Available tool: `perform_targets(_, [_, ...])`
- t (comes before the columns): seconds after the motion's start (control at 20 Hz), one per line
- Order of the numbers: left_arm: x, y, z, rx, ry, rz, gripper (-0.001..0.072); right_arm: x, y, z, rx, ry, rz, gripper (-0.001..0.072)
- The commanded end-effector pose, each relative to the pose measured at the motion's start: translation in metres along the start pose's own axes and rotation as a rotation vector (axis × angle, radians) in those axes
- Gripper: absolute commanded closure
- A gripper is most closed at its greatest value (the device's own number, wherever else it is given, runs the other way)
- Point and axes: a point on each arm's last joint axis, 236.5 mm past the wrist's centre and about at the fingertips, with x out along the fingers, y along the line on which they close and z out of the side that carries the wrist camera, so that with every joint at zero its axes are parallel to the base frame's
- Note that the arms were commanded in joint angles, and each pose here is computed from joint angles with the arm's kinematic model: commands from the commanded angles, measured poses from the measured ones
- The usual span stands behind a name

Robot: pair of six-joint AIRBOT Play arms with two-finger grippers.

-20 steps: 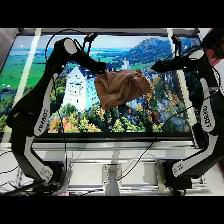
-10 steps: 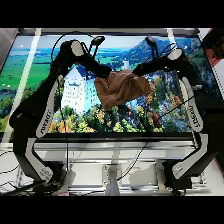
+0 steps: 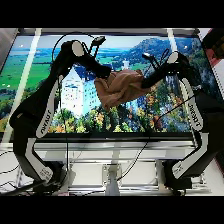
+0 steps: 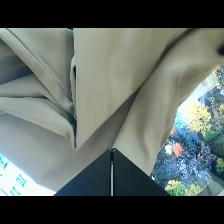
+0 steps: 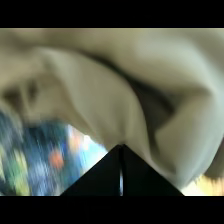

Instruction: Fold the clothes and pants, and hang the long-sleeved shirts on hangers.

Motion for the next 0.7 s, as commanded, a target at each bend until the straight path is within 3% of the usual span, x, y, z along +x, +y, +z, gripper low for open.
perform_targets(0.0, [0.000,0.000,0.000,0.000,0.000,0.000,0.0697,-0.016,-0.020,-0.077,0.043,0.274,-0.014,0.0673])
perform_targets(0.25, [0.000,0.000,0.000,0.000,0.000,0.000,0.0696,-0.042,-0.039,-0.106,0.150,0.269,0.028,0.0673])
perform_targets(0.45, [0.000,0.000,0.000,0.000,0.000,0.001,0.0696,-0.062,-0.024,-0.036,0.106,-0.130,0.193,0.0668])
perform_targets(0.5, [0.000,0.000,0.000,0.000,0.000,0.001,0.0697,-0.067,-0.034,-0.018,0.140,-0.220,0.174,0.0559])
perform_targets(0.55, [0.000,0.000,0.000,0.000,0.000,0.000,0.0697,-0.069,-0.047,-0.003,0.195,-0.286,0.131,0.0282])
perform_targets(0.6, [0.000,0.000,0.000,0.000,0.000,0.000,0.0696,-0.069,-0.054,0.005,0.218,-0.315,0.099,0.0199])
perform_targets(0.65, [0.000,0.000,0.000,0.000,0.000,0.000,0.0696,-0.066,-0.056,0.011,0.198,-0.324,0.077,0.0160])
